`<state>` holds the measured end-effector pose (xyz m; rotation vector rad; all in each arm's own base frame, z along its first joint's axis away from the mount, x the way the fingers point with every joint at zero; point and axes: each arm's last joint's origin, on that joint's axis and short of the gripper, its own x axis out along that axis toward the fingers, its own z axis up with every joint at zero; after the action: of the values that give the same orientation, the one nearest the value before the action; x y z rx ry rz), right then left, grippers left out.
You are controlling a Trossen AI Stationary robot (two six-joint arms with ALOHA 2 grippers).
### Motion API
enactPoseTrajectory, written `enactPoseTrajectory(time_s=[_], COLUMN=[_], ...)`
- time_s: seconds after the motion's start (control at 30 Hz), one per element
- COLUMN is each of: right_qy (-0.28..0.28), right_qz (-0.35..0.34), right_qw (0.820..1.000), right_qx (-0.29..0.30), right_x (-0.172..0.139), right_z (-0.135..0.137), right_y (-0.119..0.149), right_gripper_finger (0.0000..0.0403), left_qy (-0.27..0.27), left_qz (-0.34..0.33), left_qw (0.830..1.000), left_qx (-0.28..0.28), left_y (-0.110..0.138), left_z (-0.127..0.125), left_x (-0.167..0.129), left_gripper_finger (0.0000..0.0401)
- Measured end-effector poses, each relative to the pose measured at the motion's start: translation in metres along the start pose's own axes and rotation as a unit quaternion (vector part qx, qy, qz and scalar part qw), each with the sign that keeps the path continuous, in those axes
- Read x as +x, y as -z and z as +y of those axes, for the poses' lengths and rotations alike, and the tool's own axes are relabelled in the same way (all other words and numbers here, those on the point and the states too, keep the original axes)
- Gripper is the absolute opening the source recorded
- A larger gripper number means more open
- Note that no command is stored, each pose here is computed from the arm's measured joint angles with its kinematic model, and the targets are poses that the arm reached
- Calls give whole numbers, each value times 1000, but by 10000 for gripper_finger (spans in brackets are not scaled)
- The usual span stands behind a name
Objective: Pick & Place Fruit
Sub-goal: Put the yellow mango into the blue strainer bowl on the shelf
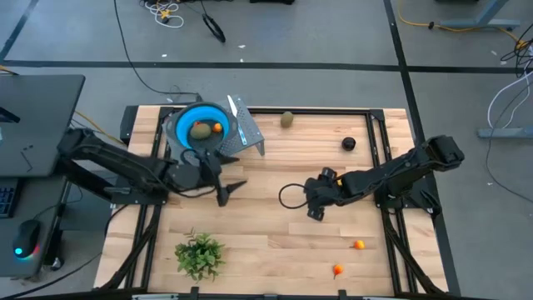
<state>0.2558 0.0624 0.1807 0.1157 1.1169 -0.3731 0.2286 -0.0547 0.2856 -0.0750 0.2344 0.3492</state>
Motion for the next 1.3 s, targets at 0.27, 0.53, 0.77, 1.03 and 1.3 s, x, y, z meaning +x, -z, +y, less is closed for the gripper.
enactPoseTrajectory(time_s=[0.27, 0.53, 0.77, 1.03, 1.3], right_qy=[49, 138, 141, 160, 115], right_qz=[85, 153, 193, 210, 167], right_qw=[995, 976, 966, 960, 974], right_qx=[1, 65, 96, 99, 99], right_x=[-18, -37, -29, -14, 8], right_z=[-18, -39, -43, -49, -46], right_y=[19, 38, 53, 73, 82], right_gripper_finger=[304, 302, 302, 302, 302], left_qy=[30, 29, 41, 46, 46], left_qz=[20, 56, 43, 45, 45], left_qw=[999, 994, 995, 995, 995], left_qx=[35, 85, 78, 72, 71], left_y=[25, 54, 55, 55, 55], left_z=[-33, -51, -56, -56, -56], left_x=[19, 38, 42, 42, 42], left_gripper_finger=[377, 377, 377, 377, 377])
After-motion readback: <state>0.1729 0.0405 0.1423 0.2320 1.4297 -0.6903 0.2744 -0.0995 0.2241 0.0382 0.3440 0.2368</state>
